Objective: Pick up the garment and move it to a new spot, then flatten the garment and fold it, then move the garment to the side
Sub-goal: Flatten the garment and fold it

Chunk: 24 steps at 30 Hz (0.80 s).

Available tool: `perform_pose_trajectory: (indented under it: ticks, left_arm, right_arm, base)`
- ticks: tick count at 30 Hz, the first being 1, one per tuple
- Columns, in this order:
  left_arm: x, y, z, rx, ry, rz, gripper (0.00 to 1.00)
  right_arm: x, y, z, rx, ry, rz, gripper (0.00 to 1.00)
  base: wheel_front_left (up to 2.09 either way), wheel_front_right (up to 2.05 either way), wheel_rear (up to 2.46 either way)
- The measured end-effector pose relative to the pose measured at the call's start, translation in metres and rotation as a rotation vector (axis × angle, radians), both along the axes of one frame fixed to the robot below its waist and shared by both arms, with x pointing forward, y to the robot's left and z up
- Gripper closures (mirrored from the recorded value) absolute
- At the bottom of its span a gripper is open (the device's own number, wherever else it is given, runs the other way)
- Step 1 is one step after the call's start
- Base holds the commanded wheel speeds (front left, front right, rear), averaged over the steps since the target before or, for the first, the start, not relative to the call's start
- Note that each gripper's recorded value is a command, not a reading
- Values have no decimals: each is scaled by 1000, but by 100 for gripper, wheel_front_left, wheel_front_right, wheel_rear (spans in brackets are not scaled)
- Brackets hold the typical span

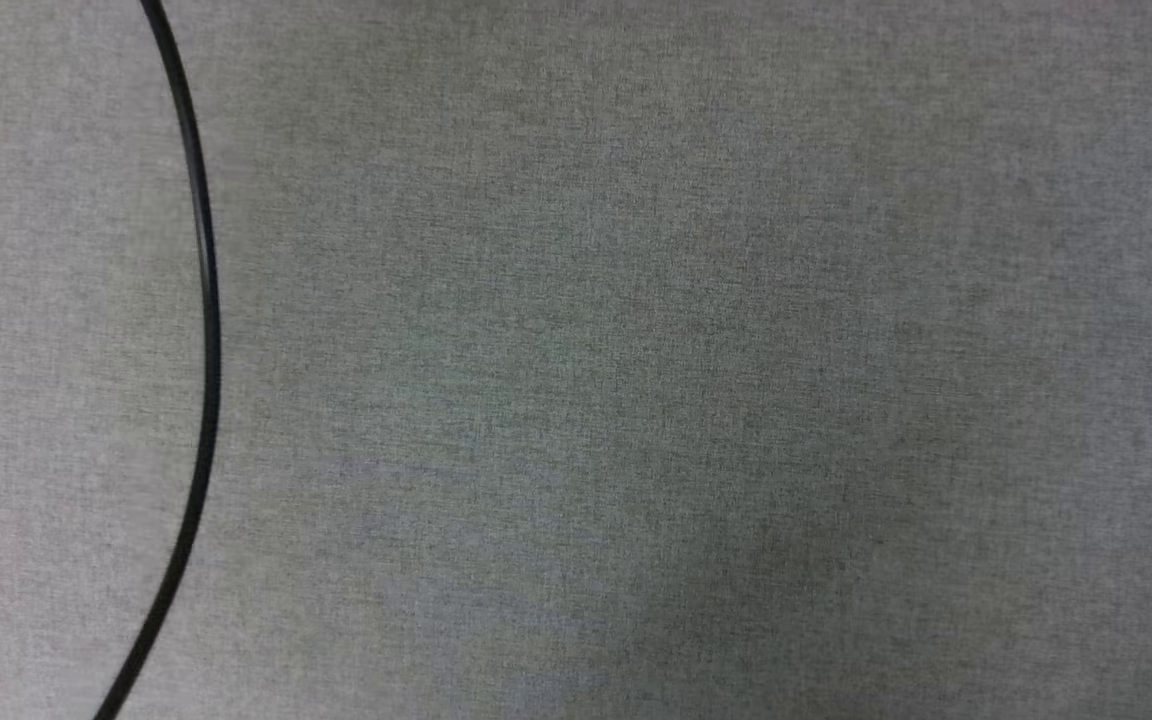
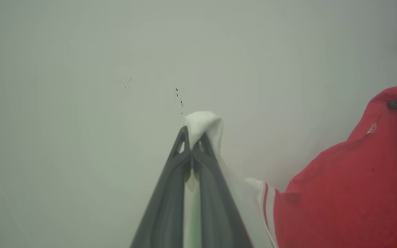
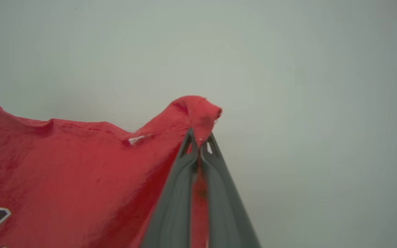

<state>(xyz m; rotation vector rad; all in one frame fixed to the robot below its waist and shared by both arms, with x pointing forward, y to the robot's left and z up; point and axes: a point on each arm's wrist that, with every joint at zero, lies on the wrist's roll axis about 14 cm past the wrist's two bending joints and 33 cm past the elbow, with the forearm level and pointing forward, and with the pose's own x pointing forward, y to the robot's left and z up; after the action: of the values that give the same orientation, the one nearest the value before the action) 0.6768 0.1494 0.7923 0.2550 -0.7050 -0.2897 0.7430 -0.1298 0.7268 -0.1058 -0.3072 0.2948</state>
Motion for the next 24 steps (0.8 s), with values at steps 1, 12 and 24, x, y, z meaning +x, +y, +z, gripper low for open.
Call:
perform_pose_trajectory:
  ticks: [1,12,24]
  left_arm:
    - [5,2,-13,-2,29,2,100]
    - [-1,20,-113,-36,243,9,100]
    - [-78,21,-197,-89,396,9,100]
  right_arm:
    - [3,0,-10,3,18,3,100]
    - [-7,6,-129,33,235,45,100]
    - [-71,-6,-194,22,379,77,100]
  base:
    - [0,0,0]
    - [0,0,0]
    - [0,0,0]
